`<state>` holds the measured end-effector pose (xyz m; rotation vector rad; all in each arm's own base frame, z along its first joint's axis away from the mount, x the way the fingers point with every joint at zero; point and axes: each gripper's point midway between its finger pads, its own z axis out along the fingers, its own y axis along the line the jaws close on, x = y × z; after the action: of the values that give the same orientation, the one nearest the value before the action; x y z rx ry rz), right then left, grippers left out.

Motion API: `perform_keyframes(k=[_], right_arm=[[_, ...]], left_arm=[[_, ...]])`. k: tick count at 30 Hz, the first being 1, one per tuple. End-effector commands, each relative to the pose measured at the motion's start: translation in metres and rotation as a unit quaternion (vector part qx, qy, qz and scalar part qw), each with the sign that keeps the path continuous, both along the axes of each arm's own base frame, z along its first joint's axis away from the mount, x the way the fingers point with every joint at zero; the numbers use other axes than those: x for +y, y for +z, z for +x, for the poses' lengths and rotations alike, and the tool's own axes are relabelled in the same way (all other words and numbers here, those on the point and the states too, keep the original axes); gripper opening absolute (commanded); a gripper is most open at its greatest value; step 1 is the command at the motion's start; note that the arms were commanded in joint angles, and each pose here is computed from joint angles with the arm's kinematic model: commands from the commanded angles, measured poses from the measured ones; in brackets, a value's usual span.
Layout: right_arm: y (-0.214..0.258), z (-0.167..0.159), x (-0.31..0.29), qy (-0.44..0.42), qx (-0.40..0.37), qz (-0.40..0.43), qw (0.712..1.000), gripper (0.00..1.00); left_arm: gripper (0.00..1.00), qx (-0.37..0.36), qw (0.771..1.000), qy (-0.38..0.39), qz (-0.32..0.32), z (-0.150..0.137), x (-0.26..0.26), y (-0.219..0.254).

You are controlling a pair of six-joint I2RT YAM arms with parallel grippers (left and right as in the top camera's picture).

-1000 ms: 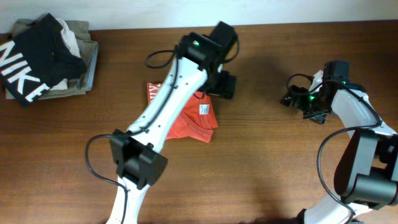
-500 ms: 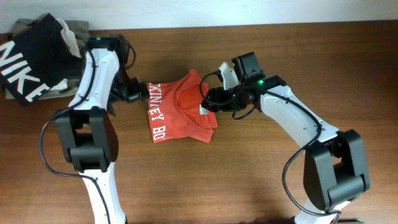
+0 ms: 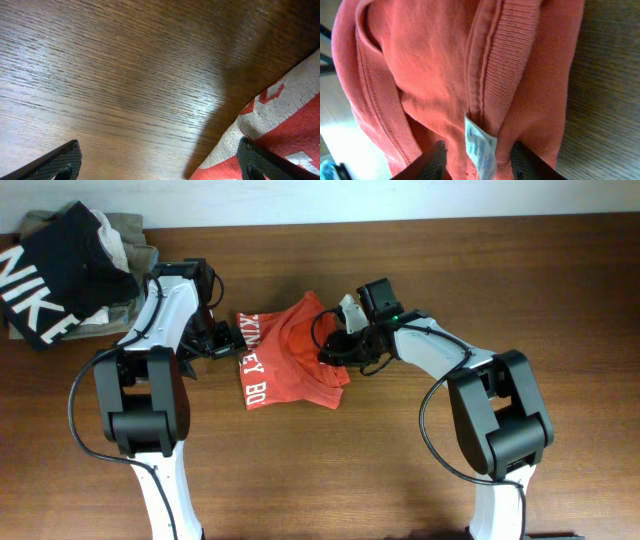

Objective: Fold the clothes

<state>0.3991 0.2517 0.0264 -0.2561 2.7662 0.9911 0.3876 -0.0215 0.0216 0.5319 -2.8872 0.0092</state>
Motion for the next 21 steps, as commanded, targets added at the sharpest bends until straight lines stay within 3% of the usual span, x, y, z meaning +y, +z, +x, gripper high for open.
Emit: perform_keyframes(k=[1,4,7,11,14,15,18,21], right_arm=[[0.000,0.005,-0.003,-0.026,0.010,-0.008,1.000,0.15],[0.005,0.009,-0.007,-0.033,0.016,-0.011,0.999,0.13],[0.018,0.018,-0.020,-0.047,0.015,-0.061,0.997,0.20],[0.020,0.018,-0.020,-0.049,0.018,-0.065,0.997,0.04],[0.017,0.016,-0.024,-0.051,0.024,-0.077,0.995,0.04],[0.011,0.011,-0.033,-0.058,0.034,-0.104,0.992,0.12],[0.009,0.003,-0.033,-0.054,0.050,-0.106,0.992,0.17],[0.010,-0.001,-0.026,-0.047,0.051,-0.100,0.993,0.31]], left_arm=[[0.99,-0.003,1.000,-0.002,-0.007,0.000,-0.003,0.002],[0.99,-0.003,1.000,-0.002,-0.007,0.000,-0.003,0.002],[0.99,-0.003,1.000,-0.002,-0.006,0.000,-0.002,0.002],[0.99,-0.004,1.000,-0.003,-0.006,0.000,-0.003,0.002],[0.99,-0.003,1.000,-0.003,-0.006,0.000,-0.003,0.002],[0.99,-0.004,1.000,-0.003,-0.006,0.000,-0.003,0.002],[0.99,-0.005,1.000,-0.003,-0.006,0.001,-0.003,0.002],[0.99,-0.006,1.000,-0.003,-0.006,0.001,-0.003,0.002]])
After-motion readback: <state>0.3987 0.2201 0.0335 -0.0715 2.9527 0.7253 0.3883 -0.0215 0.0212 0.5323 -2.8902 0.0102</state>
